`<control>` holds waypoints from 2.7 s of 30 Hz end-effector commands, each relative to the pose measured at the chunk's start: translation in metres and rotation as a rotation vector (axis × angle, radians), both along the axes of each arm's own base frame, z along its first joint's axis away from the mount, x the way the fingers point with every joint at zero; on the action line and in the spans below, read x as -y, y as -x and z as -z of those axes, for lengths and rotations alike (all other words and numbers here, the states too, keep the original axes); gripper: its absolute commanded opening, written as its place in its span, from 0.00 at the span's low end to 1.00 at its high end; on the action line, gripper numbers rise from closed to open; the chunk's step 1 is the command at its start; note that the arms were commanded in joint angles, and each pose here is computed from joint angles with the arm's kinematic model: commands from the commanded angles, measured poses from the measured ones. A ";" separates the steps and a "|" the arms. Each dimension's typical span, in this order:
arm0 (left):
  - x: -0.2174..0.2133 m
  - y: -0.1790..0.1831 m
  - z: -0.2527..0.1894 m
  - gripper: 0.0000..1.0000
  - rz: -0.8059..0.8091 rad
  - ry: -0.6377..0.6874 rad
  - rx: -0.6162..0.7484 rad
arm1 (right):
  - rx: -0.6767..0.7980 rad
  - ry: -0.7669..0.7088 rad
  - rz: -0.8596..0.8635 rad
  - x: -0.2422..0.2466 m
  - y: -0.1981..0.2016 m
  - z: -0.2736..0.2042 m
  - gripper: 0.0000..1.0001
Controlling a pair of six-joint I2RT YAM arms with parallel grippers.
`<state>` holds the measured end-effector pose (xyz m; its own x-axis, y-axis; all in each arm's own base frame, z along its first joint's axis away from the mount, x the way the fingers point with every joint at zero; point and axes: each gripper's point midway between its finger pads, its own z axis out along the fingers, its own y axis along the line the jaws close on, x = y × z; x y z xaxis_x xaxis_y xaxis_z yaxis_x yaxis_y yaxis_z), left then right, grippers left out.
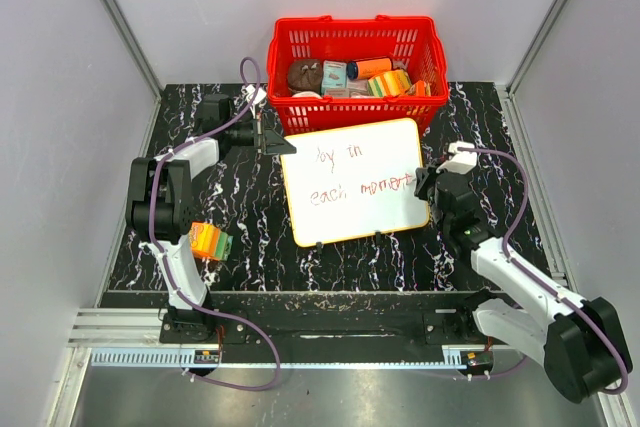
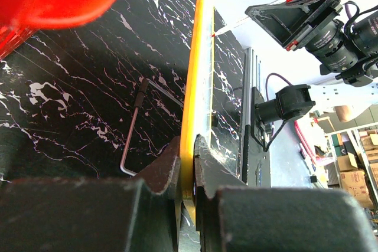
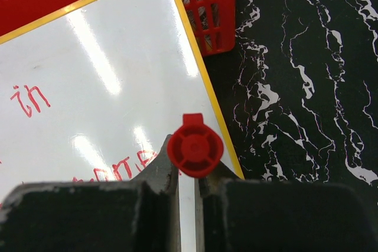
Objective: Write a sentence on the whiteboard
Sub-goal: Write on the whiteboard with the whiteboard, then put down the whiteboard marker at the center of the board.
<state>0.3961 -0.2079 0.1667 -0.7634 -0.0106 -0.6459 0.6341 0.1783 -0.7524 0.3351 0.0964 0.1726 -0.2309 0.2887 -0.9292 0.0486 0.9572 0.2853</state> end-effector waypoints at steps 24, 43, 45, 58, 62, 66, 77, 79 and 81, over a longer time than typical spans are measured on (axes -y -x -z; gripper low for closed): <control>0.017 -0.008 0.027 0.00 0.006 -0.073 0.156 | 0.022 0.015 0.112 0.022 -0.001 -0.021 0.00; 0.014 -0.006 0.003 0.64 -0.055 -0.077 0.264 | 0.128 -0.131 -0.019 0.005 0.026 -0.077 0.00; 0.011 -0.007 0.000 0.73 -0.094 -0.089 0.281 | 0.122 -0.125 -0.017 0.006 0.027 -0.077 0.00; -0.057 -0.006 -0.060 0.99 -0.689 -0.294 0.444 | 0.014 -0.278 -0.194 -0.024 0.063 -0.075 0.00; -0.079 0.016 -0.069 0.99 -0.825 -0.325 0.414 | -0.079 -0.417 -0.251 -0.038 0.088 -0.059 0.00; -0.099 0.039 -0.079 0.99 -0.943 -0.334 0.352 | -0.214 -0.553 -0.276 -0.048 0.116 -0.027 0.00; -0.111 0.094 -0.087 0.99 -1.020 -0.286 0.245 | -0.575 -0.852 -0.219 -0.058 0.185 0.076 0.00; -0.112 0.101 -0.096 0.99 -1.023 -0.272 0.263 | -0.609 -0.849 -0.192 -0.054 0.193 0.088 0.00; -0.114 0.105 -0.101 0.99 -1.037 -0.275 0.265 | -0.635 -0.834 -0.155 -0.048 0.199 0.099 0.02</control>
<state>0.3003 -0.1007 0.2612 -0.3137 -0.3636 -0.8772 0.2607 0.8553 -0.4478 0.1521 0.1470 0.0849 -0.6896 0.6826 -0.2418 0.2169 0.5132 0.8304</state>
